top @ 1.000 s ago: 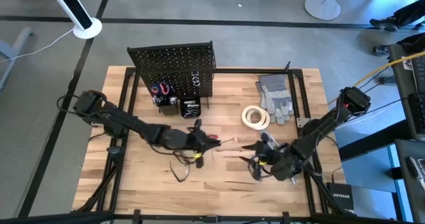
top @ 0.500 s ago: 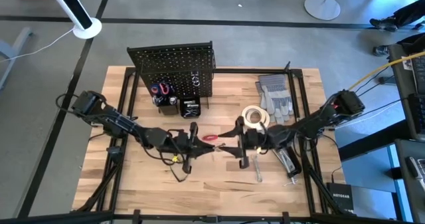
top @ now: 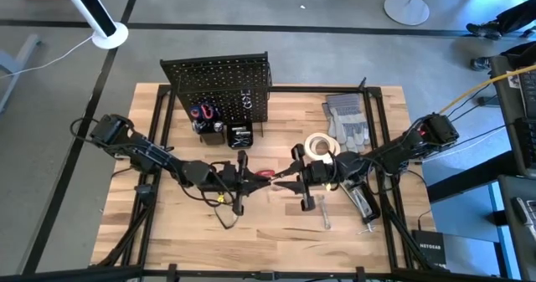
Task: Hang tools onto peg board
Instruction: Put the fork tube into the left pegboard organizer bin
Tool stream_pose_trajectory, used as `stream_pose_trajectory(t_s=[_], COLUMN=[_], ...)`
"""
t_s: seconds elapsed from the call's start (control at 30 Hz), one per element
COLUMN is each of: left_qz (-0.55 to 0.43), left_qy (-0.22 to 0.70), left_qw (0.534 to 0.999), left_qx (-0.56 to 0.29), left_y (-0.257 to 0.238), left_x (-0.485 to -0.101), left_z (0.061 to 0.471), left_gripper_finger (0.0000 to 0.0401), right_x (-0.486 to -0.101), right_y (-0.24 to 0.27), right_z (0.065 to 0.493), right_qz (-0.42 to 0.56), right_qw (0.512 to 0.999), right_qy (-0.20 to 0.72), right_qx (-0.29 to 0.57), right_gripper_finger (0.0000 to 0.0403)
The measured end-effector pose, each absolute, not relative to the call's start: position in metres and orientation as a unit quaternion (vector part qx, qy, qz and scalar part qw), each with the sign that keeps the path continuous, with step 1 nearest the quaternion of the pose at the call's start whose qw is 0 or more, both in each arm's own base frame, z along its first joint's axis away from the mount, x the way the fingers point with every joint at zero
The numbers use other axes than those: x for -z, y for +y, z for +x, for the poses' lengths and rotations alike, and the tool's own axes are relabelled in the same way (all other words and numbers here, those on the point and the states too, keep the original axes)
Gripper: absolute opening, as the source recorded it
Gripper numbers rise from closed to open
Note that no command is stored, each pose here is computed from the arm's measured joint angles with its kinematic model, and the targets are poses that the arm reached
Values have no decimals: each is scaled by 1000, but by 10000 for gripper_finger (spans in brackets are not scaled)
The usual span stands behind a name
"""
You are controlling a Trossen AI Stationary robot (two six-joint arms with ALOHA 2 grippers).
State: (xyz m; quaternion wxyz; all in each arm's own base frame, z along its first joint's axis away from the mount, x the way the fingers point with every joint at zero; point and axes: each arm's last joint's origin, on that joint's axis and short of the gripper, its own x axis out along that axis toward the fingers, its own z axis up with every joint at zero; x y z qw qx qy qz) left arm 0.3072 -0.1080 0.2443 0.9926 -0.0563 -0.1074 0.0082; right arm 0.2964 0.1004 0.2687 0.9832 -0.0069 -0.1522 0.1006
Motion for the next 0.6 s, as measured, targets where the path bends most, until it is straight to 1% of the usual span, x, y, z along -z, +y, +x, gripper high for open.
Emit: stream_pose_trajectory(t_s=[0.1,0.13,0.2,0.27,0.37,0.43,0.6], left_qz=[-56,-56,-56,-58,-60,-55,-60], left_qy=[-109,-109,-107,-102,-83,-57,-6], left_qw=[992,992,993,993,995,997,998], left_qx=[-7,-8,-11,-13,-17,-18,-20], left_y=[-108,-108,-107,-106,-104,-104,-98], left_x=[-245,-245,-244,-243,-240,-238,-254], left_z=[307,307,308,308,309,308,293], left_gripper_finger=[9,9,11,26,60,85,140], right_x=[-269,-269,-268,-268,-267,-267,-263], right_y=[100,100,99,98,98,98,98], right_z=[297,297,297,297,297,297,298], right_qz=[-17,-18,-15,-14,-16,-16,-18], right_qw=[984,985,986,988,988,989,992], right_qy=[-152,-151,-149,-146,-142,-140,-119], right_qx=[-94,-87,-67,-56,-55,-53,-47], right_gripper_finger=[22,14,17,20,9,9,6])
